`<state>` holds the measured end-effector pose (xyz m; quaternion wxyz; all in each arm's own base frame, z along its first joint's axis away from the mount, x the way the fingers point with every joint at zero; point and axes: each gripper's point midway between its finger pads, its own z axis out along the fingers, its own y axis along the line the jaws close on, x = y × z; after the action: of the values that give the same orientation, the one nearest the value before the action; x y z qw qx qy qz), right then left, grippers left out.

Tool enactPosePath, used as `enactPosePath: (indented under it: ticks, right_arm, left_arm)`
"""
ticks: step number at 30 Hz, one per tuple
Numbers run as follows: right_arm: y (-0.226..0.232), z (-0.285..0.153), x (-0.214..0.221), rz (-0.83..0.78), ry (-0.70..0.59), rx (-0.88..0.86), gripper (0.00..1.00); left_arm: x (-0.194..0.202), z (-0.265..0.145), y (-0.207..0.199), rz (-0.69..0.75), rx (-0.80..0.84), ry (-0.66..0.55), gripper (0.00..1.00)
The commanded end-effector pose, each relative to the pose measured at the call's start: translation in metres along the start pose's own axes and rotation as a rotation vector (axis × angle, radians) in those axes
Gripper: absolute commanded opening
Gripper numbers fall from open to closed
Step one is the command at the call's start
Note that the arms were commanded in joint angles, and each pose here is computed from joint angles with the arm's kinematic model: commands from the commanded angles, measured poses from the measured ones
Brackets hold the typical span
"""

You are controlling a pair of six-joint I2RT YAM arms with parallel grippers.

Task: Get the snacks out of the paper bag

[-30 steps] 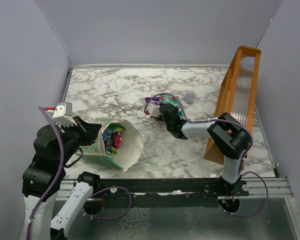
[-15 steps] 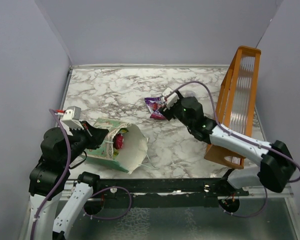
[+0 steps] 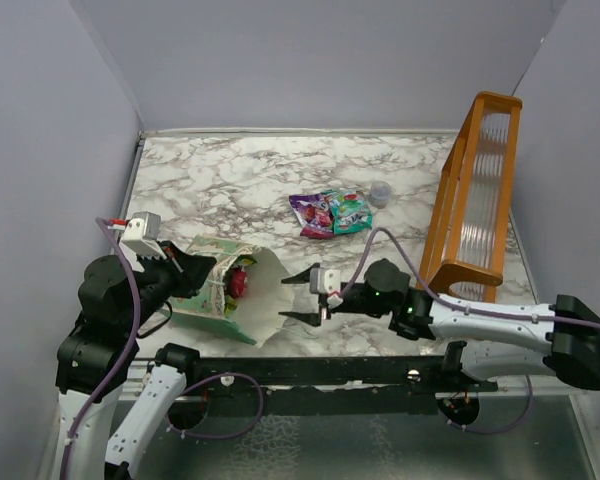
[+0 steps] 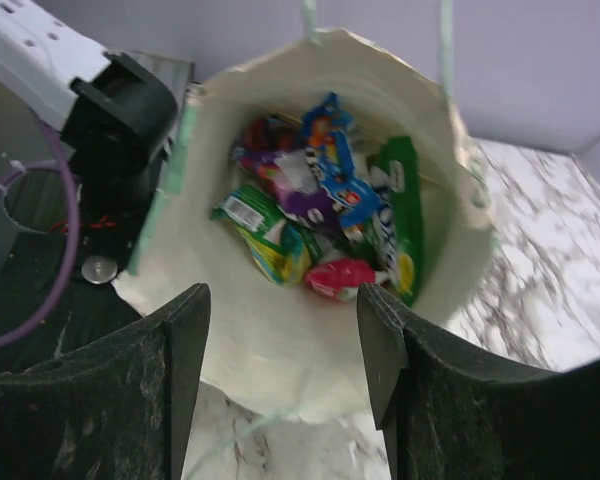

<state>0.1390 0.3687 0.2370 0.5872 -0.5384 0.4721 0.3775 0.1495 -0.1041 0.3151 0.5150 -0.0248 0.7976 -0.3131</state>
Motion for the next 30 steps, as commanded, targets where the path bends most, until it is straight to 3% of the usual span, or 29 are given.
enactPosePath:
  ticks: [1, 11, 18, 25, 30]
  right_arm:
    - [0.027, 0.031, -0.003, -0.113, -0.051, 0.004, 0.59]
    - [-0.011, 0.076, 0.015, -0.341, -0.06, 0.267, 0.54]
    - [-0.023, 0.112, 0.026, -0.371, -0.089, 0.344, 0.53]
    - [-0.046, 0.135, 0.042, -0.448, -0.078, 0.481, 0.66]
    - [-0.043, 0.151, 0.055, -0.479, -0.074, 0.456, 0.64]
  left_arm:
    - [-0.01, -0.005, -0.004, 0.019, 0.0, -0.033, 0.0]
    - [-0.015, -0.012, -0.007, 0.015, 0.001, -0.051, 0.0]
    - [-0.016, -0.012, -0.009, 0.001, 0.009, -0.056, 0.0]
    - [-0.016, -0.014, -0.01, -0.002, 0.008, -0.053, 0.0]
    - [-0.016, -0.014, -0.01, -0.004, 0.007, -0.053, 0.0]
